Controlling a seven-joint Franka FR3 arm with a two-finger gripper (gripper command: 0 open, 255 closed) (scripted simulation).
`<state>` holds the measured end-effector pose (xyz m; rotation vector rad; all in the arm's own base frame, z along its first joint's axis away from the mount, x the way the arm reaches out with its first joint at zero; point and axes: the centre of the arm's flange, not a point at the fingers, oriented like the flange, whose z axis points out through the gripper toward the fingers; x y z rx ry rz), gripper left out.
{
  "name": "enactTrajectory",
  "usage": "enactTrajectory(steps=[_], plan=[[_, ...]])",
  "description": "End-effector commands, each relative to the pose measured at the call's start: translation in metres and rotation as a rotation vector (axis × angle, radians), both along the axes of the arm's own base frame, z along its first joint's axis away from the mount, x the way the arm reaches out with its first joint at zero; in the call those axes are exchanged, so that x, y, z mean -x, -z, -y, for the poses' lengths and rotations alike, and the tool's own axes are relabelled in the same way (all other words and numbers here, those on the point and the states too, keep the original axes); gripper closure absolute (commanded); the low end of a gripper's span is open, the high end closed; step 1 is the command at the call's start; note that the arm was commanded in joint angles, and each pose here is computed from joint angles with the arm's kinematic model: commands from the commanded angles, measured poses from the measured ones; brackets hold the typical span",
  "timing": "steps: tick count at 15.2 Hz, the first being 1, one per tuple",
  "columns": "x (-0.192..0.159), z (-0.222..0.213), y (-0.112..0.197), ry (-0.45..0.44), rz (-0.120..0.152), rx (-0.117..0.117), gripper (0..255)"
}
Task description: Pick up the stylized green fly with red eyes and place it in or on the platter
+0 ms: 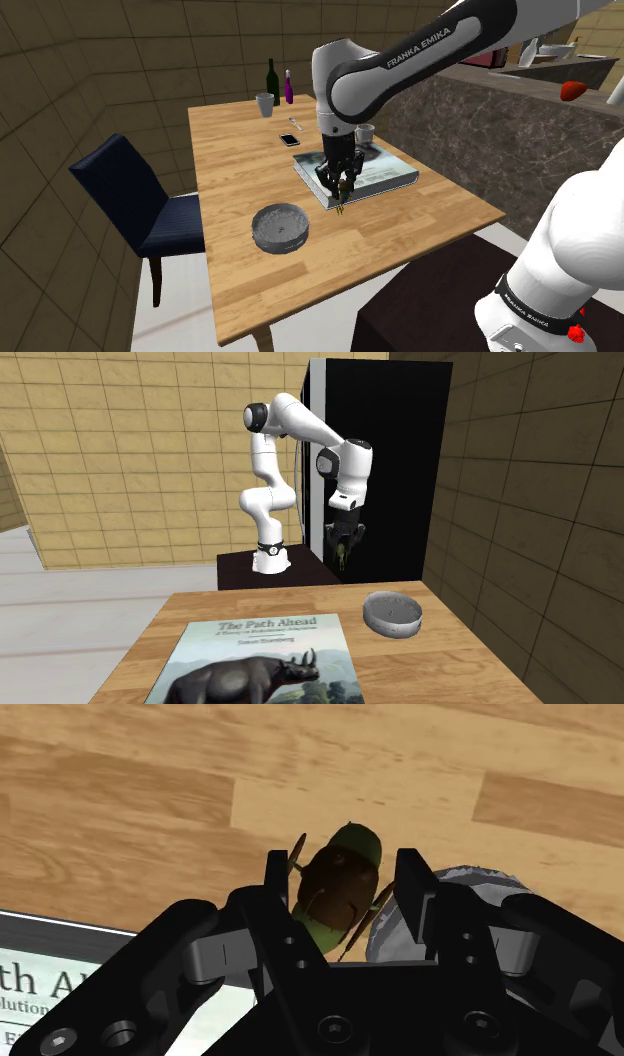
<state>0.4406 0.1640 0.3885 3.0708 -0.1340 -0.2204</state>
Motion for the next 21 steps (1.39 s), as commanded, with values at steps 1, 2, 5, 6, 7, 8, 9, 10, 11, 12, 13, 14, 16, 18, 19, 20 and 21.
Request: enactTrajectory(steps=[1,2,5,6,7,8,9,10,11,12,13,14,16,18,19,20,21], plan=[[-0.023,-0.018,-0.002,0.001,0.0,-0.001,255],[-0.033,-0.026,-0.003,0.001,0.0,-0.001,255],[-0.064,-0.051,-0.005,0.001,0.0,-0.001,255],[-0.075,-0.059,-0.005,0.001,0.0,-0.001,255],[-0.085,-0.067,-0.006,0.001,0.0,-0.001,255],[-0.096,-0.075,-0.007,0.001,0.0,-0.001,255],[-0.106,-0.083,-0.008,0.001,0.0,-0.001,255],[-0.116,-0.091,-0.008,0.001,0.0,-0.001,255],[-0.127,-0.099,-0.009,0.001,0.0,-0.001,255],[-0.137,-0.107,-0.01,0.001,0.0,-0.001,255],[-0.142,-0.111,-0.01,0.001,0.0,-0.001,255],[-0.142,-0.111,-0.005,0.001,0.0,-0.001,255],[-0.142,-0.111,0.006,0.001,0.0,-0.001,255],[-0.142,-0.111,0.016,0.001,0.0,-0.001,255],[-0.142,-0.111,0.022,0.001,0.0,-0.001,255],[-0.142,-0.111,0.027,0.001,0.0,-0.001,255],[-0.142,-0.111,0.032,0.001,0.0,-0.001,255]])
